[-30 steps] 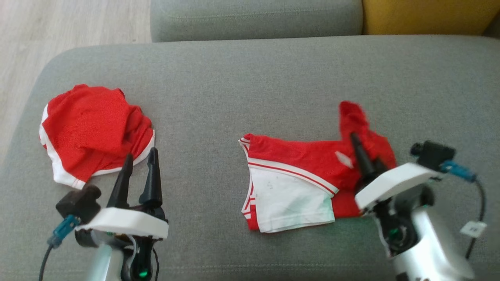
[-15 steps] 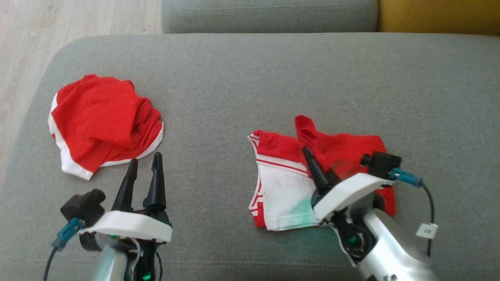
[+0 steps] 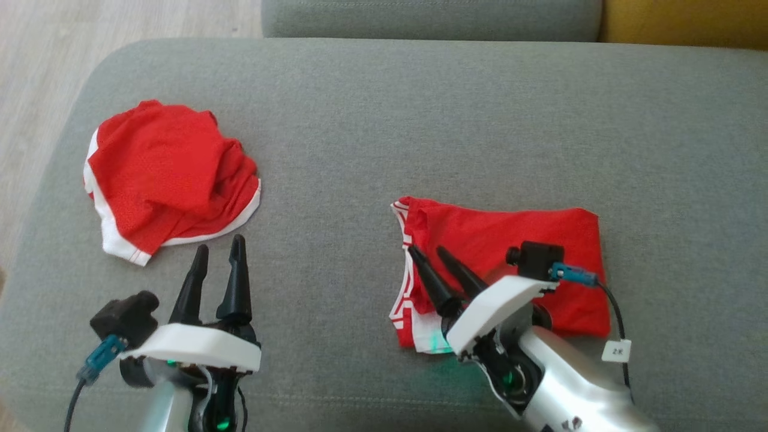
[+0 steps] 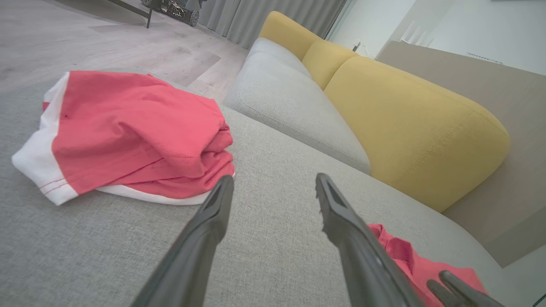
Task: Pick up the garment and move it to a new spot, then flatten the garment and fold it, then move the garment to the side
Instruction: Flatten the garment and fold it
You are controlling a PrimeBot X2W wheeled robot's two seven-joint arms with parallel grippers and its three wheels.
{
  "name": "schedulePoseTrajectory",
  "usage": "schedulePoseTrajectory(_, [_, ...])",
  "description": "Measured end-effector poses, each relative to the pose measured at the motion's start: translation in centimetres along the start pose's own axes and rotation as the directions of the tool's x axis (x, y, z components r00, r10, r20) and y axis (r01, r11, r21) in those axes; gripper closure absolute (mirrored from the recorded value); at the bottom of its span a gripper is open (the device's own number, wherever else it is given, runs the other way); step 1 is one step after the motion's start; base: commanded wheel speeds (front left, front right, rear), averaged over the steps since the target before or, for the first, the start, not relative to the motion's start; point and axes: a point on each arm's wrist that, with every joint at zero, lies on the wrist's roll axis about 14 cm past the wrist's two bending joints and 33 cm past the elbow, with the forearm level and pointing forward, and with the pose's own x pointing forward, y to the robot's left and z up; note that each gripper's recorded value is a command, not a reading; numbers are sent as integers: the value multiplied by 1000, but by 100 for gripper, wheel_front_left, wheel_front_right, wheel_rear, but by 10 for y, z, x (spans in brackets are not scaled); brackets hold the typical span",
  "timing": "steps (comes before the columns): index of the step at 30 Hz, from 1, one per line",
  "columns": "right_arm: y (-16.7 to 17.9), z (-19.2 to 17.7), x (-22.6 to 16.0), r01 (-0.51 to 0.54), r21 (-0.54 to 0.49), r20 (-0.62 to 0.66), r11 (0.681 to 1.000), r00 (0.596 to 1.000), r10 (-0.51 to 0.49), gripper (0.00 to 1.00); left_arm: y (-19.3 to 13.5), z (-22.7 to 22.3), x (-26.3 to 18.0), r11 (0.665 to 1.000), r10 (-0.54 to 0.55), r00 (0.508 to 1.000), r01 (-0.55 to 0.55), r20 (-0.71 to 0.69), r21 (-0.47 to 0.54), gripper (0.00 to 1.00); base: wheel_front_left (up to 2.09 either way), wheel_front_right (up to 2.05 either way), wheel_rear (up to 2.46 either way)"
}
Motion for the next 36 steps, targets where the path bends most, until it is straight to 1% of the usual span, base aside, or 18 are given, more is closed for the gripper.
schedulePoseTrajectory(3, [0, 13, 1, 3, -24, 39, 1000, 999, -2, 0, -3, 0, 1, 1000, -9, 1000, 9, 0, 0, 0, 0, 0, 0])
schedulePoseTrajectory(5, [-7, 27, 0, 27, -43, 78, 999, 997, -24, 0, -7, 0, 2, 1000, -20, 1000, 20, 0, -1, 0, 0, 0, 0])
schedulePoseTrajectory(7, [-17, 46, -1, 65, -89, 130, 994, 990, -53, 0, -11, 0, 3, 999, -32, 999, 32, 1, -1, 0, 0, 0, 0])
schedulePoseTrajectory(10, [-34, 81, -7, 141, -174, 220, 975, 970, -101, 0, -18, 1, 5, 998, -55, 998, 55, 5, -2, 0, 0, 0, 0])
schedulePoseTrajectory(12, [-46, 104, -15, 190, -245, 269, 951, 955, -121, 0, -24, 3, 7, 997, -71, 997, 71, 11, -3, 0, 0, 0, 0])
schedulePoseTrajectory(14, [-64, 127, -29, 255, -317, 317, 914, 936, -152, 0, -28, 5, 9, 996, -84, 996, 84, 16, -4, 0, 0, 0, 0])
schedulePoseTrajectory(18, [-96, 162, -61, 373, -378, 404, 848, 890, -211, 0, -36, 9, 11, 994, -108, 994, 108, 30, -6, 0, 0, 0, 0])
schedulePoseTrajectory(21, [-102, 182, -81, 421, -408, 472, 810, 857, -207, 0, -39, 9, 12, 993, -116, 993, 116, 30, -6, 0, 0, 0, 0])
schedulePoseTrajectory(22, [-103, 187, -88, 435, -407, 498, 803, 843, -205, 0, -41, 8, 12, 993, -118, 993, 119, 29, -6, 0, 0, 0, 0])
schedulePoseTrajectory(25, [-109, 187, -110, 483, -423, 546, 767, 811, -209, 0, -43, 6, 12, 992, -127, 992, 127, 23, -6, 0, 0, 0, 0])
schedulePoseTrajectory(27, [-113, 179, -123, 512, -403, 570, 758, 789, -229, 0, -45, 3, 12, 991, -134, 991, 134, 14, 7, 0, 0, 0, 0])
schedulePoseTrajectory(29, [-116, 164, -132, 534, -401, 573, 744, 780, -251, 0, -45, 2, 12, 991, -136, 991, 136, 11, 8, 0, 0, 0, 0])
schedulePoseTrajectory(32, [-114, 146, -139, 551, -389, 576, 738, 771, -273, 0, -41, 5, 9, 992, -125, 992, 125, 22, 19, 0, 0, 0, 0])
schedulePoseTrajectory(34, [-111, 140, -142, 559, -391, 580, 731, 766, -276, 0, -39, 6, 7, 992, -124, 992, 122, 24, 43, 0, 0, 0, 0])
schedulePoseTrajectory(36, [-110, 138, -145, 567, -377, 589, 732, 757, -283, 0, -40, 7, 5, 990, -130, 991, 129, 26, 52, 0, 0, 0, 0])
